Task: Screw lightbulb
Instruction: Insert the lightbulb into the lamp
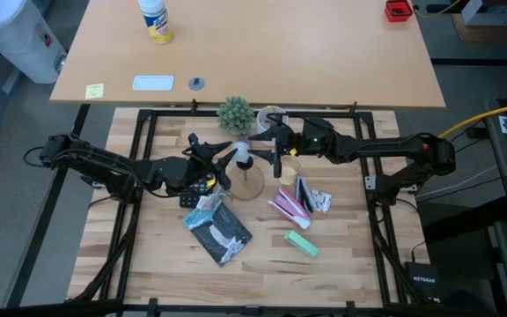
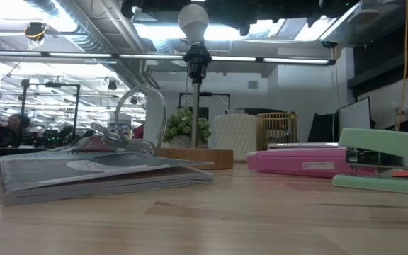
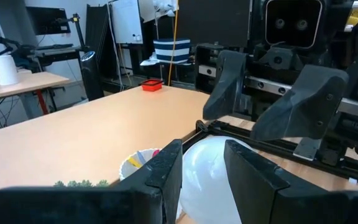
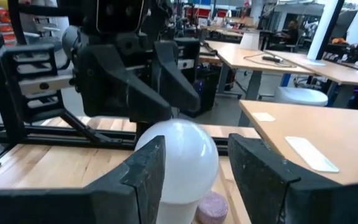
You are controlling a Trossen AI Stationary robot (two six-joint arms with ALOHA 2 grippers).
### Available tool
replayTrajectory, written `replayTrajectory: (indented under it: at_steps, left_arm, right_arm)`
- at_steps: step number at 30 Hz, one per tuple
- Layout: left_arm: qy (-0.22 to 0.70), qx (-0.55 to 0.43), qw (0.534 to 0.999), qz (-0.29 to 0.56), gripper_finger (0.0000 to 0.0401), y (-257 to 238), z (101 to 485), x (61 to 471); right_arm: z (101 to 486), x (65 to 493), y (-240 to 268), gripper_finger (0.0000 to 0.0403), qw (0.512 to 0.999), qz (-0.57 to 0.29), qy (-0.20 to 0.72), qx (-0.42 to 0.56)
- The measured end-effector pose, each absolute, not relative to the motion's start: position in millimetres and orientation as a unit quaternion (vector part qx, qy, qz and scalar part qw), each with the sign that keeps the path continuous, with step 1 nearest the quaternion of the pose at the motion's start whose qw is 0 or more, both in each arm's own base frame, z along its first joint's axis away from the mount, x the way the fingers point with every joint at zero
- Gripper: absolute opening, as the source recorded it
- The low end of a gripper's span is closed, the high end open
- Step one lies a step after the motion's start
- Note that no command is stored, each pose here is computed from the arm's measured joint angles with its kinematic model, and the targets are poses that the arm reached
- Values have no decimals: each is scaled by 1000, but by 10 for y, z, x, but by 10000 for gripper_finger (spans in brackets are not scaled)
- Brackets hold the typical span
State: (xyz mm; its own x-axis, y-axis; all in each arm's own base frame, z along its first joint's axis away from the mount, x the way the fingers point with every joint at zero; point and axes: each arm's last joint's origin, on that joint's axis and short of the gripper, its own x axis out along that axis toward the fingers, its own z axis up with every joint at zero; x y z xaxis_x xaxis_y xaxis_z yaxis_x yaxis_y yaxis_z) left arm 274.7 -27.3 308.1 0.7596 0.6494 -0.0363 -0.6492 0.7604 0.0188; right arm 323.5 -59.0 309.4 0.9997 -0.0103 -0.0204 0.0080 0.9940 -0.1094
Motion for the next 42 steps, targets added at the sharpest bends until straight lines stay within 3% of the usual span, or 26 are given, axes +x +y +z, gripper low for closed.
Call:
replayTrajectory:
  at_steps: [14,28,42]
  left_arm:
    - [20,2,938,346,114,-274,3081,2747]
    - [20,2,938,346,114,-273,3081,2747]
    - [20,2,938,346,114,-273,3079,2747]
  right_arm:
    - [3243,3227,-586,179,995,-5,-66,-70]
    - [3244,3227,-580,63,995,5,-67,-71]
    - [3253,3256,-584,44,993,7,-90,-76]
